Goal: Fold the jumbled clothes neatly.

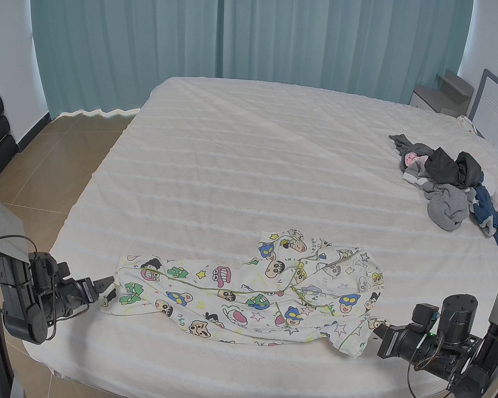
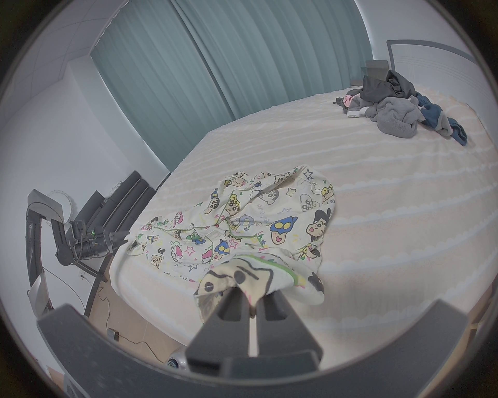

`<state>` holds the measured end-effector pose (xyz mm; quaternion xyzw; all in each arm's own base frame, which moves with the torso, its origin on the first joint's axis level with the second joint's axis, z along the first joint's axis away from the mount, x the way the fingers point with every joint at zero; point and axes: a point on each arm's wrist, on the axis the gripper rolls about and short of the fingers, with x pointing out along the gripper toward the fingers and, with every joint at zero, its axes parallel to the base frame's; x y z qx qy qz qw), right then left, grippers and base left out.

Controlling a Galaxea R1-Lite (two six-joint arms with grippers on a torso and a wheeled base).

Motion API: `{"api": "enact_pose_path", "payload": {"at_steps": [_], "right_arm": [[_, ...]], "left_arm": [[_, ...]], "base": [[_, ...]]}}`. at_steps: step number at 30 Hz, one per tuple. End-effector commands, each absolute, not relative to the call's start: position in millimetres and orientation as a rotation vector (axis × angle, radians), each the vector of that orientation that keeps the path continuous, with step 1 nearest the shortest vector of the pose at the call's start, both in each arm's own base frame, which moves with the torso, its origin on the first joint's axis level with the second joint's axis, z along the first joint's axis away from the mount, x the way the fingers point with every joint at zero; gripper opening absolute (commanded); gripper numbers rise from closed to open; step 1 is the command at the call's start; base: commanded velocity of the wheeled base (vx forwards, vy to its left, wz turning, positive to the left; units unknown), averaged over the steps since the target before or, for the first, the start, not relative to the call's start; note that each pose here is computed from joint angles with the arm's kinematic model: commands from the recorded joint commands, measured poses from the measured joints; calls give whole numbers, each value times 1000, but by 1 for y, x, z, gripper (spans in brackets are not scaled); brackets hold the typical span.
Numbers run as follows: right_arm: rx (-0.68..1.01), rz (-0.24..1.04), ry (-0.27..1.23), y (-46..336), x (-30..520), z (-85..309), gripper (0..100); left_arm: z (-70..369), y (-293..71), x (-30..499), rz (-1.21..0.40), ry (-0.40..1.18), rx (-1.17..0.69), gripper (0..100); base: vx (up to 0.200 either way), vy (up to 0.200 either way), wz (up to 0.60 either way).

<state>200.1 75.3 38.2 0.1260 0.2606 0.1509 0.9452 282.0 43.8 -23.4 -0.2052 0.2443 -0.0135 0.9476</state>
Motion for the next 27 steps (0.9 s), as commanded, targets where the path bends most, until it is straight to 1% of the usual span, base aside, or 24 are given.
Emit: {"api": "enact_pose_path", "payload": {"at_steps": [1, 4, 9, 14, 18, 23, 26, 27], "right_arm": [[260, 305, 528, 75, 200, 39, 0], [258, 305, 532, 75, 200, 38, 0], [260, 307, 528, 75, 199, 39, 0], [259, 303, 537, 73, 196, 39, 0], [258, 303, 539, 73, 196, 39, 0], [258, 307, 541, 74, 196, 38, 0], [258, 306, 539, 74, 196, 39, 0], [258, 304, 540, 73, 196, 38, 0]], "left_arm": [[17, 39, 298, -75, 330, -449, 100], [17, 32, 304, -99, 353, -446, 100], [10, 25, 317, -123, 439, -405, 100], [2, 23, 312, -211, 531, -340, 100], [2, 22, 316, -220, 524, -337, 100], [0, 16, 333, -243, 501, -326, 100], [-1, 12, 336, -251, 521, -325, 100], [-3, 8, 337, -259, 557, -328, 100]], "base": [[0, 0, 0], [0, 0, 0], [0, 0, 0], [0, 0, 0], [0, 0, 0], [0, 0, 0], [0, 0, 0], [0, 0, 0]]}}
